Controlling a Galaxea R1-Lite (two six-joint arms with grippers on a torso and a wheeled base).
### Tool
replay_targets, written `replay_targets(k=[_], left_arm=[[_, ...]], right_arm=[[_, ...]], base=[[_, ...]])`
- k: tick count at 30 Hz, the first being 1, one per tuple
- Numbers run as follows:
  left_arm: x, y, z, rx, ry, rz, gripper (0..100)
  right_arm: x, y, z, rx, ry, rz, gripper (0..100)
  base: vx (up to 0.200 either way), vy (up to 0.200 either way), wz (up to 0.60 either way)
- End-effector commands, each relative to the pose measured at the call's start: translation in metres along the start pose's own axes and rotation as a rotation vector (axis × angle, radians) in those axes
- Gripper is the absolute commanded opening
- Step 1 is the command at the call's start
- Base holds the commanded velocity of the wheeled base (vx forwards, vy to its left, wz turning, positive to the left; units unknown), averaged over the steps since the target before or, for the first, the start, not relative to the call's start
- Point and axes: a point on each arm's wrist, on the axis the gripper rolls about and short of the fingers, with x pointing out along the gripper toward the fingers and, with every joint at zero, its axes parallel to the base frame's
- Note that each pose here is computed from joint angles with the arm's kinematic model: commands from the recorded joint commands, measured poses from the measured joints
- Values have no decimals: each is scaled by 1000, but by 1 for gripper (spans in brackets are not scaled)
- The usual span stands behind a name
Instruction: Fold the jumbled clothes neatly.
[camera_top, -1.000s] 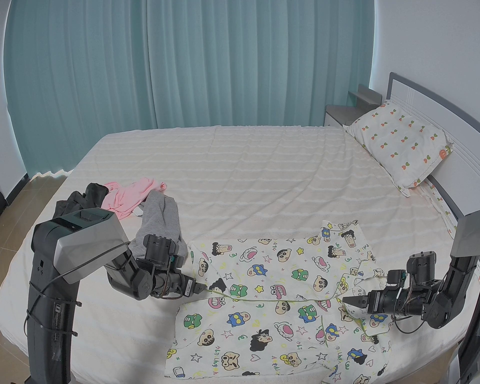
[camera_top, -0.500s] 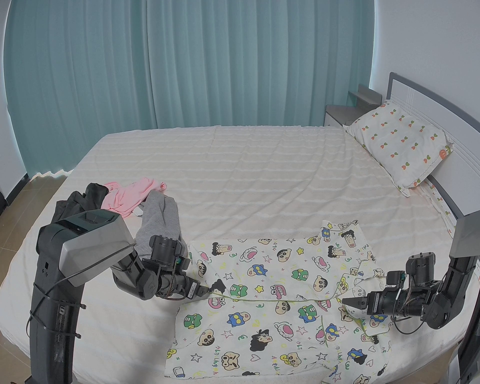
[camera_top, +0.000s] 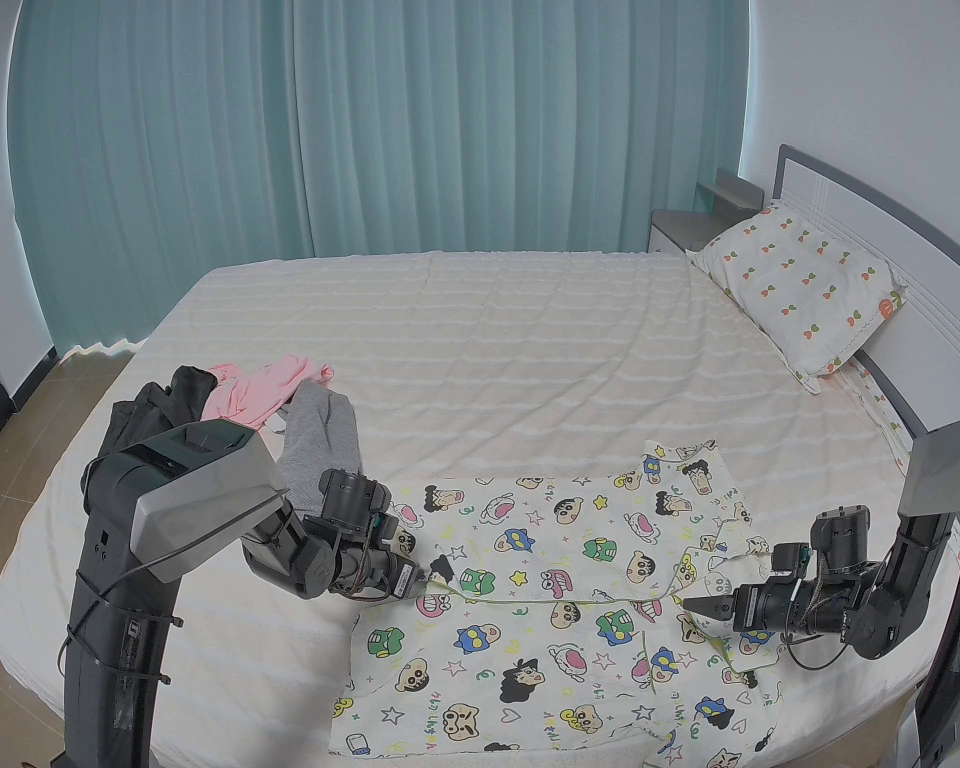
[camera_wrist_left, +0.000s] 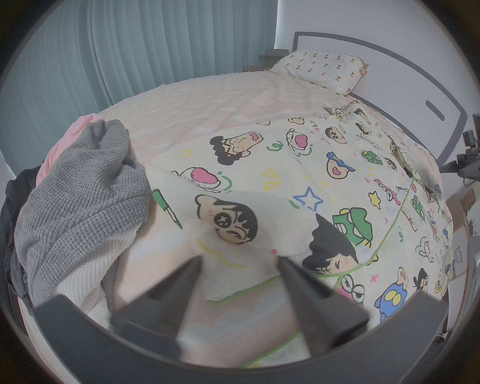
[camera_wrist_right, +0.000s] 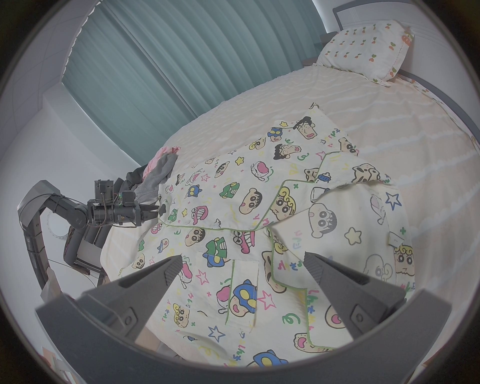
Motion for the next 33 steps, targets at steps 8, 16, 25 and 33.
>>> replay_targets(k=[8, 16, 25, 33], left_arm=[[-4, 1, -13, -2, 42, 6, 0], [-35, 2, -13, -8, 49, 13, 0], [-42, 3, -26, -44, 91, 50, 0], [-42, 3, -27, -91, 90, 51, 100]], right_arm=[[0, 0, 0, 1, 0, 0, 100], [0, -1, 0, 3, 1, -1, 100], [-1, -2, 1, 7, -3, -5, 100], [0, -2, 1, 8, -9, -6, 100]], base=[[0, 0, 0], [0, 0, 0], [0, 0, 0], [0, 0, 0]])
